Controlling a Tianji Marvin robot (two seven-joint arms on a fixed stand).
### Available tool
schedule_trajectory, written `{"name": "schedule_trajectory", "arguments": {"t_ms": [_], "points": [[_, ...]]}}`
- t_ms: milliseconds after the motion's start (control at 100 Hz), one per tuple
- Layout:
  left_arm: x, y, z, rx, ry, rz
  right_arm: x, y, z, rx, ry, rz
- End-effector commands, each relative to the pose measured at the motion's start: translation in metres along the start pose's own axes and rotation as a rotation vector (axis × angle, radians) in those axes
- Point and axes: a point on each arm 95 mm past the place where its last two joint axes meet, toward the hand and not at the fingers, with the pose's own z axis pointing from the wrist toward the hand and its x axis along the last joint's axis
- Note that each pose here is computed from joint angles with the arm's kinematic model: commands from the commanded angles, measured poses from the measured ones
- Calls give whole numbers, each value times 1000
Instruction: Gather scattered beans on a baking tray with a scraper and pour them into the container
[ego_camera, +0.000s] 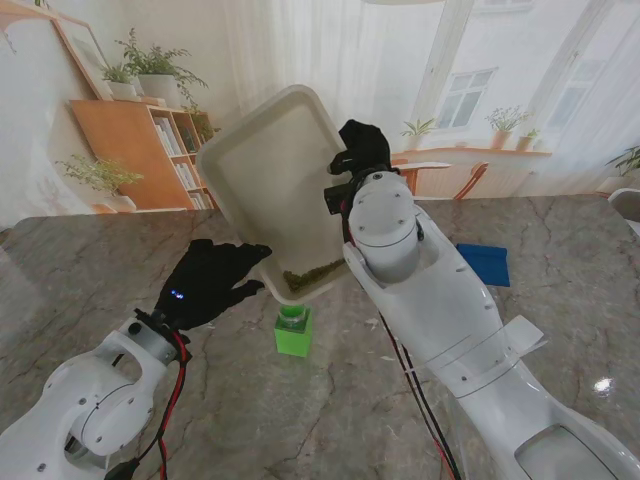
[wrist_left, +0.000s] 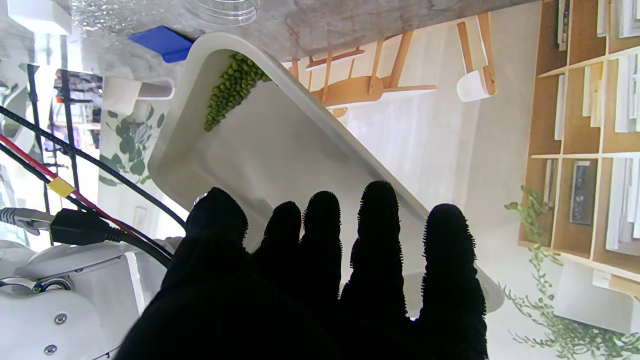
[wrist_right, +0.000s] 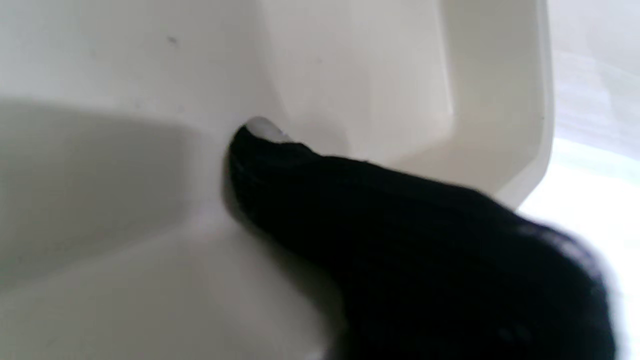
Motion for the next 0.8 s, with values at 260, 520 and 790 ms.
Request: {"name": "schedule_trajectory", "arguments": {"t_ms": [260, 520, 790], "points": [[2, 0, 0, -9, 11, 4, 10, -2, 0, 23, 28, 9], [2, 3, 0, -21, 7, -1, 11, -4, -1, 31, 46, 1], [3, 3, 0, -21, 5, -1, 14, -6, -5, 30, 83, -11]]}}
